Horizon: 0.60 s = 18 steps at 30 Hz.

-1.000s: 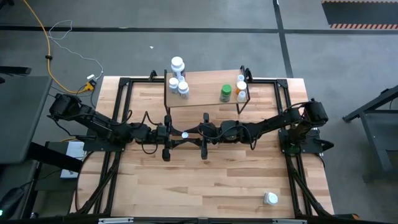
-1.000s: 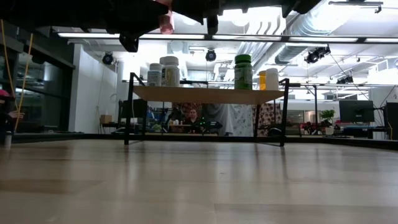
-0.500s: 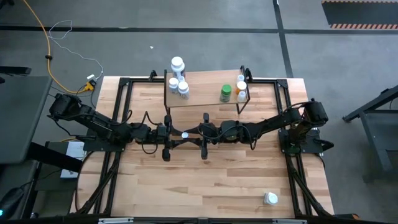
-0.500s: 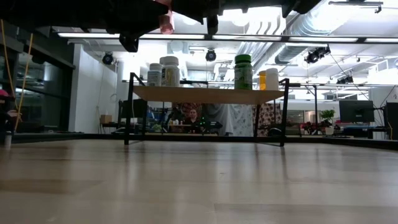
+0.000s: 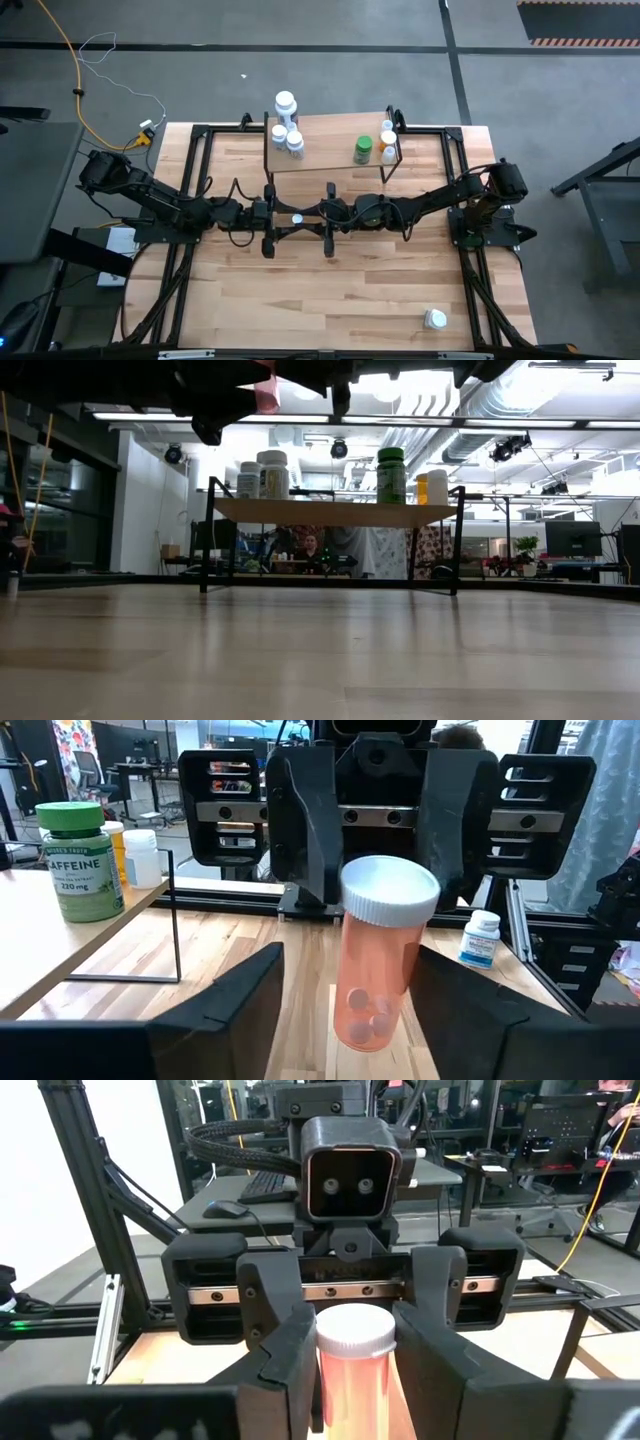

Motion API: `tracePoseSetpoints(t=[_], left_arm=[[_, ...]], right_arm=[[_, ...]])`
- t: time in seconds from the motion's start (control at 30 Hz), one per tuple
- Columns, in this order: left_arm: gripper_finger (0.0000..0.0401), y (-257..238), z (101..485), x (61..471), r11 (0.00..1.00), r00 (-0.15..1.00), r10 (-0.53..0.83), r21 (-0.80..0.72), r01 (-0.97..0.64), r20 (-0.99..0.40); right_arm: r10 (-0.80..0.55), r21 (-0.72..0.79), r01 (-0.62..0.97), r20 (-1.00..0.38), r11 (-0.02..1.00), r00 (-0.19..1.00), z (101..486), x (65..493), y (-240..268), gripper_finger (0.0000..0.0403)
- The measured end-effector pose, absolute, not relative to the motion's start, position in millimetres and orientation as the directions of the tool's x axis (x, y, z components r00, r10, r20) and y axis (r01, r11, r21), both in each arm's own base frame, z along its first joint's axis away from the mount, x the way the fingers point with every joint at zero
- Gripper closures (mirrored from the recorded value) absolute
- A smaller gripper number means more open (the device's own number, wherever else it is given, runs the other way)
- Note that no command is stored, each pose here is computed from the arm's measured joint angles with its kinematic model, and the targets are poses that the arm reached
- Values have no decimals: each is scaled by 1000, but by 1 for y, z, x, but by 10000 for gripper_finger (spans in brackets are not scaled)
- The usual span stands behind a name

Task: Pick and place medicine bottles onto shelf by color
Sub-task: Put the pink pill bottle on the shelf

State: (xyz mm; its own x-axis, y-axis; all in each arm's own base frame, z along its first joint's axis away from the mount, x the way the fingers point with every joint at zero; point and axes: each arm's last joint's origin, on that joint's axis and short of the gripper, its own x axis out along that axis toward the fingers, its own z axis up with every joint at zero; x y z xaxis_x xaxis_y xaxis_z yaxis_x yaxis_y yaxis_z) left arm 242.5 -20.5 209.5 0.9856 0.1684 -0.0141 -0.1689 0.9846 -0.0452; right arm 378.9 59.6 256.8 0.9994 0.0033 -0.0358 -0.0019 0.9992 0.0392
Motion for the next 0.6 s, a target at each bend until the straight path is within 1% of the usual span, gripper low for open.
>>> tracePoseSetpoints(t=[0.27,0.6], left_arm=[[177,-21,209,243,985,986,168,-45,-169,-15],[176,-20,214,237,987,988,152,-41,-153,-29]], right_arm=[[1,19,0,-43,1000,999,256,379,60,294],[-10,6,10,-68,1000,998,266,371,58,294]])
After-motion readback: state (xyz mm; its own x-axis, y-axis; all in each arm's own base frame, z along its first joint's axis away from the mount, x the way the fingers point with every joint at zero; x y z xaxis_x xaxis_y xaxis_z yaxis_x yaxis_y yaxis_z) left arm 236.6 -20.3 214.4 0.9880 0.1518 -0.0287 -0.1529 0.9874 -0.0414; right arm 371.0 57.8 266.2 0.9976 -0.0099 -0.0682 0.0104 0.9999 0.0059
